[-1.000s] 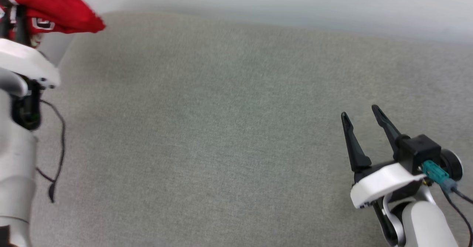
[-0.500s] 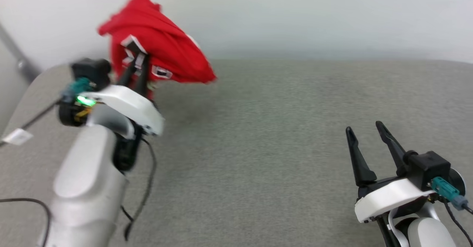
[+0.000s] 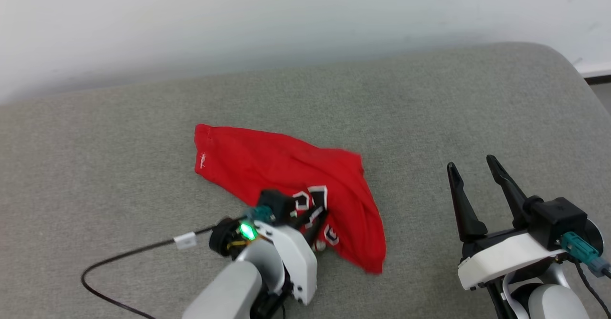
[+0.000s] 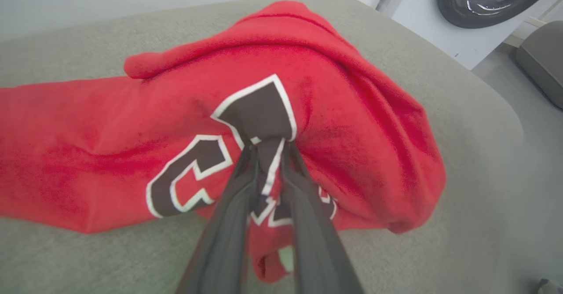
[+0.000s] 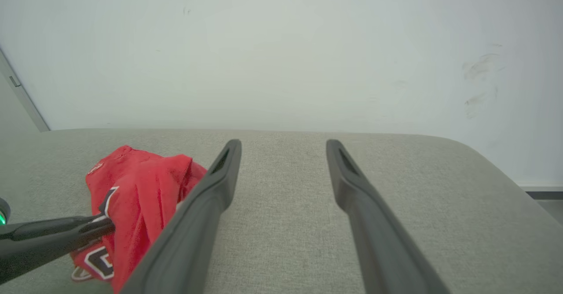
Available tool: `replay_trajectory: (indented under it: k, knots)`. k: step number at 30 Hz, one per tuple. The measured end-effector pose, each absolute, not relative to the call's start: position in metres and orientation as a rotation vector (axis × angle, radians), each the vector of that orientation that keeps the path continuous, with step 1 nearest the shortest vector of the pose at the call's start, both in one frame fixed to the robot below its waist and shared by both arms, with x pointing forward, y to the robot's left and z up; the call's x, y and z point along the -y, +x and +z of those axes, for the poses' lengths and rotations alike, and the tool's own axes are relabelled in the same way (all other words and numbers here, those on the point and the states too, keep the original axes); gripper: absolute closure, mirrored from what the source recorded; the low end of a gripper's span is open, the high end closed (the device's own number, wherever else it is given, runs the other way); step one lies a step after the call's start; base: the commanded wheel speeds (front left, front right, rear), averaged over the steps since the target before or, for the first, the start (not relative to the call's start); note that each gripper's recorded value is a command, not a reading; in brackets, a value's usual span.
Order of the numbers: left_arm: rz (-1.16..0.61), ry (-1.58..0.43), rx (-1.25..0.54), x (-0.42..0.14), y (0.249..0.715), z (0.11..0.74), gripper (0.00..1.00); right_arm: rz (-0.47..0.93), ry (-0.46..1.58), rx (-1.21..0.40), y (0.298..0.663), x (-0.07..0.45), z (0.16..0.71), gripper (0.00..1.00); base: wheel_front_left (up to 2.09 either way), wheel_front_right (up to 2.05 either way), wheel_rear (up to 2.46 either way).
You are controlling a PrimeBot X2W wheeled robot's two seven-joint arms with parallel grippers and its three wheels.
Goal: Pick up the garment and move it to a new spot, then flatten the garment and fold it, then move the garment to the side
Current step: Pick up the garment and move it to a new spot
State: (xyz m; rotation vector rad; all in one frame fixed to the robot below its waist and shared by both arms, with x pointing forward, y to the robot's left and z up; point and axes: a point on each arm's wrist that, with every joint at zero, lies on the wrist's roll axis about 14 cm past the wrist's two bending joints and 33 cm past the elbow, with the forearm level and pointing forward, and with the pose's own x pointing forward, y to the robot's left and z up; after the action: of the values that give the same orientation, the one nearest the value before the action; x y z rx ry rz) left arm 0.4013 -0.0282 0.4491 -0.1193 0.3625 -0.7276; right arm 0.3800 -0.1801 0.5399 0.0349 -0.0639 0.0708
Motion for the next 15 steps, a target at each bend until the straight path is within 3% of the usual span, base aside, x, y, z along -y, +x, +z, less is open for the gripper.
replay_trajectory:
  k: [2,4,5,15]
  knots:
    - [-0.765,-0.1,-0.421,0.036,0.389,0.431,1.0,0.062,0.036,0.055,0.38,0.183,0.537,0.0,0.0,0.0,0.0]
    - [-0.787,-0.095,-0.445,0.041,0.382,0.422,0.53,0.052,0.035,0.049,0.381,0.186,0.534,0.0,0.0,0.0,0.0]
    - [-0.796,-0.093,-0.449,0.043,0.379,0.421,0.02,0.048,0.035,0.049,0.381,0.188,0.534,0.0,0.0,0.0,0.0]
    - [-0.663,-0.206,-0.147,0.012,0.404,0.487,0.0,0.085,0.039,0.082,0.385,0.175,0.542,0.0,0.0,0.0,0.0]
